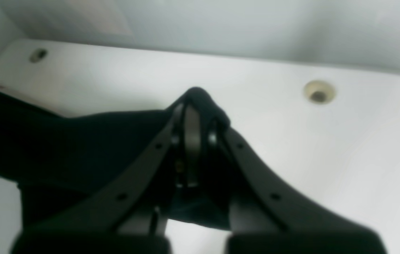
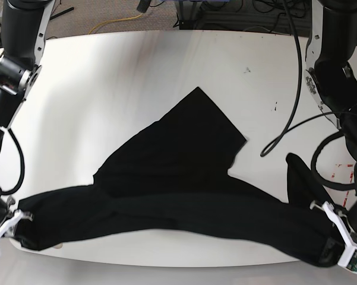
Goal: Fold the T-shirt properly
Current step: 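Lift the shirt with both grippers, swing it up and lower it, then drag the held shirt across the table with both grippers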
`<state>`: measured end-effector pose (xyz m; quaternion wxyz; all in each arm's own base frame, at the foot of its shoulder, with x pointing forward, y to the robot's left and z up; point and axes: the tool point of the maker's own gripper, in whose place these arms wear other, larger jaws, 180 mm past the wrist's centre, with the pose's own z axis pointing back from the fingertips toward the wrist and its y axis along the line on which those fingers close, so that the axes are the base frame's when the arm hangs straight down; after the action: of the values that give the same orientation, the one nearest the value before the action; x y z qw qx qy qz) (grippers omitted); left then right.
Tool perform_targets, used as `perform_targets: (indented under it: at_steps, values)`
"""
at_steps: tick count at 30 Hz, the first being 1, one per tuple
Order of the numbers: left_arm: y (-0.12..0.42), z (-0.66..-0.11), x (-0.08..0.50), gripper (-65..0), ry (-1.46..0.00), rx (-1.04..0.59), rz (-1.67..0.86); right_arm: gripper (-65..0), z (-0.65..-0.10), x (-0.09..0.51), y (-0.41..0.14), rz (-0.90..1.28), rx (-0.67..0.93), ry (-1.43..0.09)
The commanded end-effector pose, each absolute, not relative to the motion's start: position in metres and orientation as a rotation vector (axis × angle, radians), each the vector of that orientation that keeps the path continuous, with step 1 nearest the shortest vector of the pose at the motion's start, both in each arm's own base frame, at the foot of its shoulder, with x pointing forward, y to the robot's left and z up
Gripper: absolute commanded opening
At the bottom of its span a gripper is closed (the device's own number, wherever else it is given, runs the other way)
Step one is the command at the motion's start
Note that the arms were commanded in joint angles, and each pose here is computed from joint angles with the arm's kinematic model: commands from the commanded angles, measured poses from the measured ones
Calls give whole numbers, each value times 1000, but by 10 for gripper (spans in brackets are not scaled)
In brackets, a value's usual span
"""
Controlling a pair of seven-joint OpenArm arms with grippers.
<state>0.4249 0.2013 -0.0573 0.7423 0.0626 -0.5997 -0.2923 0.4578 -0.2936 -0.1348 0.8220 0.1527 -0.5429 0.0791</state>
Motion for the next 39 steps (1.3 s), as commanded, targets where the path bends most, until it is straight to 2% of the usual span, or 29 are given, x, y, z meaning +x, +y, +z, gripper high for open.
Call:
perform_targets:
  at_steps: [1, 6, 12, 17, 20, 31, 39]
  values:
    - [205, 14, 426, -644, -1480, 205, -642, -650, -47, 470, -306, 238, 248, -1316]
    - [209, 67, 439, -644, -1560, 196, -628, -650, 36, 475, -315, 297, 162, -1423]
    - [224, 109, 448, -644, -1604, 210, -570, -650, 109, 469, -312, 366, 75, -1503]
    - [223, 112, 448, -644, -1606, 213, -574, -650, 113, 465, -311, 392, 56, -1480]
    - [224, 95, 451, -644, -1570, 204, -574, -650, 115, 460, -315, 393, 67, -1486]
    - [251, -42, 452, -644, -1223, 187, -553, -650, -26, 448, -328, 294, 296, -1245]
    - [245, -138, 418, -644, -1016, 171, -593, -650, -132, 414, -338, 186, 357, -1065]
